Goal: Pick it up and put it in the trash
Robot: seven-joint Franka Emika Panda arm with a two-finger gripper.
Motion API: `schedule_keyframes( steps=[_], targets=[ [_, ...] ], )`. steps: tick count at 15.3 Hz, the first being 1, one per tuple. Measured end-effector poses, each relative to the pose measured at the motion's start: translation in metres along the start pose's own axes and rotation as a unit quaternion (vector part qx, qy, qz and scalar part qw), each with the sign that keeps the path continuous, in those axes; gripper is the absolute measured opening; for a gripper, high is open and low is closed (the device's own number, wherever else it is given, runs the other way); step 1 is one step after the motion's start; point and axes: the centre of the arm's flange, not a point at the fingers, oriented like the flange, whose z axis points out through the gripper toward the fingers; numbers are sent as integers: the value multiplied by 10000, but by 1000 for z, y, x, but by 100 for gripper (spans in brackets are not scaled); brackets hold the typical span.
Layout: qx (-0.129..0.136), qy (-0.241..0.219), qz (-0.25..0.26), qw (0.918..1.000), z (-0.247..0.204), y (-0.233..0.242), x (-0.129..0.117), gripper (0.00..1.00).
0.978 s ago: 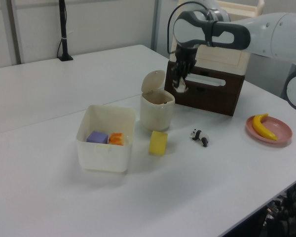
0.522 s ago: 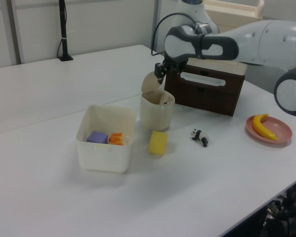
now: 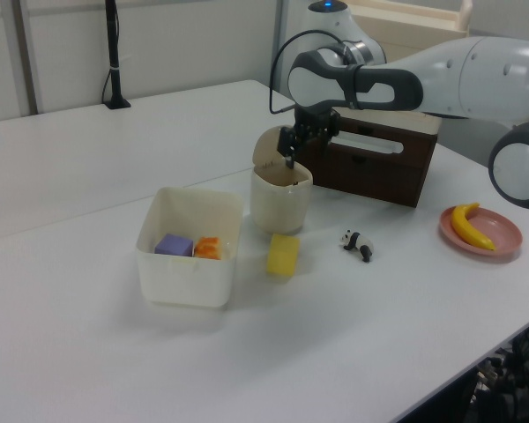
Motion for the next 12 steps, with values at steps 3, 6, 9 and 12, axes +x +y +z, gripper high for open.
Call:
schedule_keyframes(
  steps=[3,6,9,12],
  targets=[
    [72,-676,-142,9976,-12,4,-23,100],
    [189,-825,-96,9964,-35,8,-39,100],
    [236,-776,491,9955,-49,10,-45,100],
    [209,-788,858,9930,-50,8,-46,100]
  ],
)
